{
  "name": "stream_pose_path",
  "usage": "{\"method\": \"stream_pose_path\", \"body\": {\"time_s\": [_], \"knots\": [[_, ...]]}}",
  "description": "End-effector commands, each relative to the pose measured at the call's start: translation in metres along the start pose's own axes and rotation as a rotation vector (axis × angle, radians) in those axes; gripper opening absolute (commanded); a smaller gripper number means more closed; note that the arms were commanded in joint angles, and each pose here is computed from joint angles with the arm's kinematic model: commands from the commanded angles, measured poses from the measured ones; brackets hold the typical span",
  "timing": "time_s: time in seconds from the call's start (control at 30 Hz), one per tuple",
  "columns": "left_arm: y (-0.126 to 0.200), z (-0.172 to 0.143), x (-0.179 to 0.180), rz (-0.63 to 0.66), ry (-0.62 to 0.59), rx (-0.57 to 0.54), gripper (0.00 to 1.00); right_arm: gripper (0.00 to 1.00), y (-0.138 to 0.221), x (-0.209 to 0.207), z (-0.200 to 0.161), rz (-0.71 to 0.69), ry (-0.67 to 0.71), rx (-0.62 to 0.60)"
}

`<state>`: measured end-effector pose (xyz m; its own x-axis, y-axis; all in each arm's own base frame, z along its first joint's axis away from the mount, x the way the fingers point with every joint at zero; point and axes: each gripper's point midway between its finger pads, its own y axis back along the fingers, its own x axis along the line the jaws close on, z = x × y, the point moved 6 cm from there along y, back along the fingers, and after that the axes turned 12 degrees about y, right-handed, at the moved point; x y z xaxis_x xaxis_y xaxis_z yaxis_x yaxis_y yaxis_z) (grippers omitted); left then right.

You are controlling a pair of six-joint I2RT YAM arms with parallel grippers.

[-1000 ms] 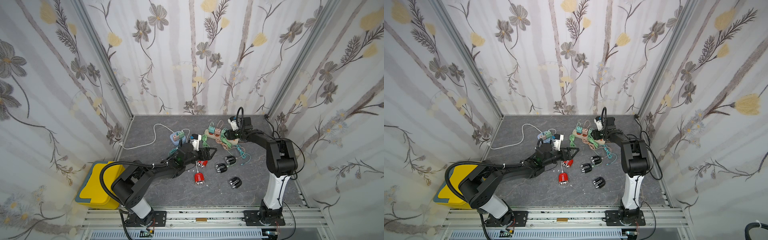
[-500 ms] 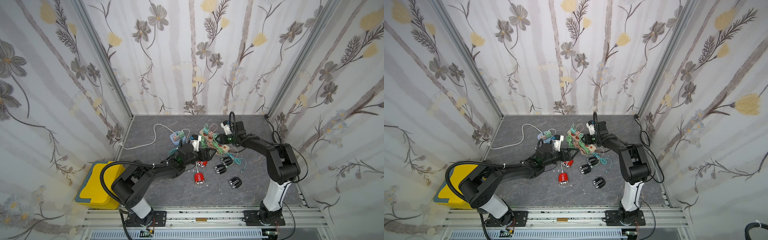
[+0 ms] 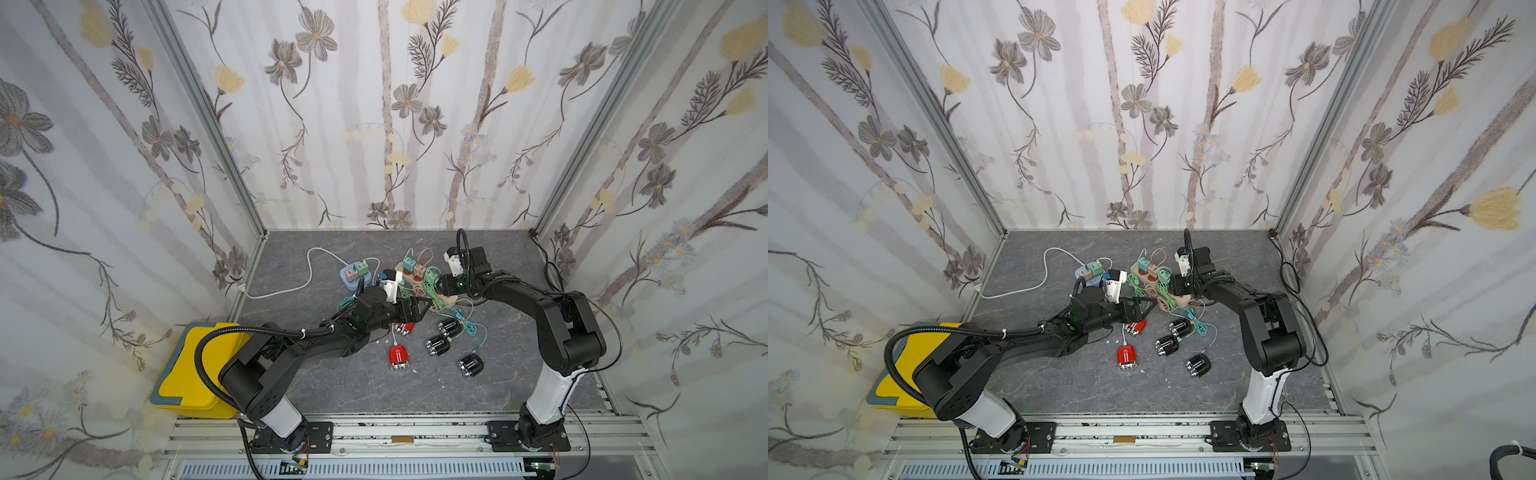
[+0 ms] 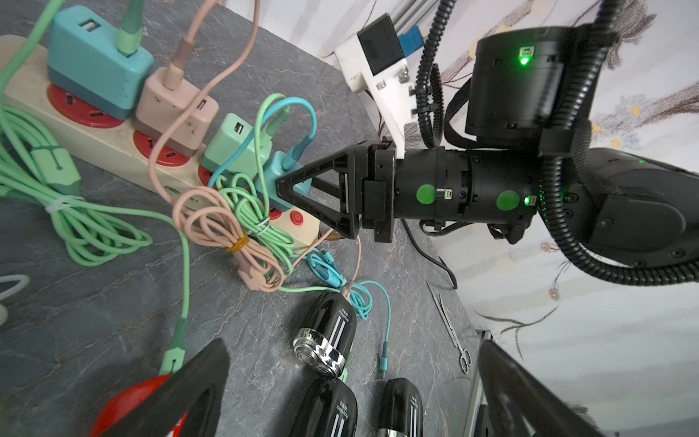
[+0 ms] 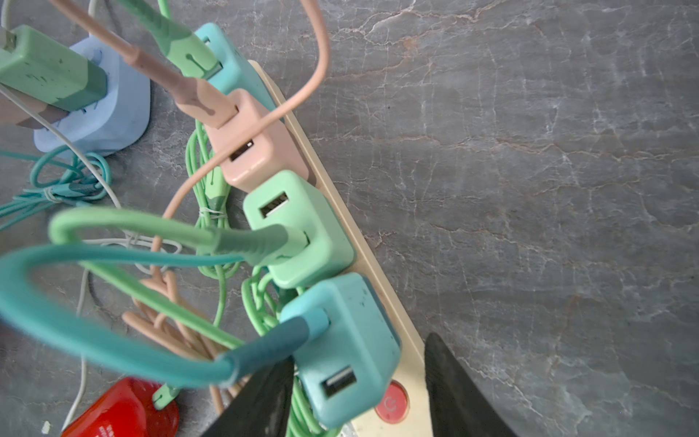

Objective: Unplug the electric shaver
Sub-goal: Adjust the socket at the center of the board.

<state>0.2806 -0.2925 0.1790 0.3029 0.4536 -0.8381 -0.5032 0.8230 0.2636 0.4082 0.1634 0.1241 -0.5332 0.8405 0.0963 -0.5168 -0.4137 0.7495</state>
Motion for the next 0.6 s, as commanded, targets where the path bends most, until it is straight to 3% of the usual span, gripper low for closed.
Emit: {"method": "stream_pose_path", "body": {"time_s": [0.0, 0.33, 0.57], "knots": [[0.002, 0.005, -0.003, -0.009, 0.005, -0.023, 1.0, 0.54, -0.004, -0.001, 0.004, 0.001, 0.066, 0.008], [0.01, 0.013, 0.011, 0.003, 0.095, -0.038, 1.0, 0.46, -0.019, 0.006, 0.005, 0.052, 0.102, 0.022], [0.009, 0.015, 0.013, 0.008, 0.092, -0.033, 1.0, 0.23, -0.009, 0.004, -0.002, -0.015, 0.061, -0.003]]}}
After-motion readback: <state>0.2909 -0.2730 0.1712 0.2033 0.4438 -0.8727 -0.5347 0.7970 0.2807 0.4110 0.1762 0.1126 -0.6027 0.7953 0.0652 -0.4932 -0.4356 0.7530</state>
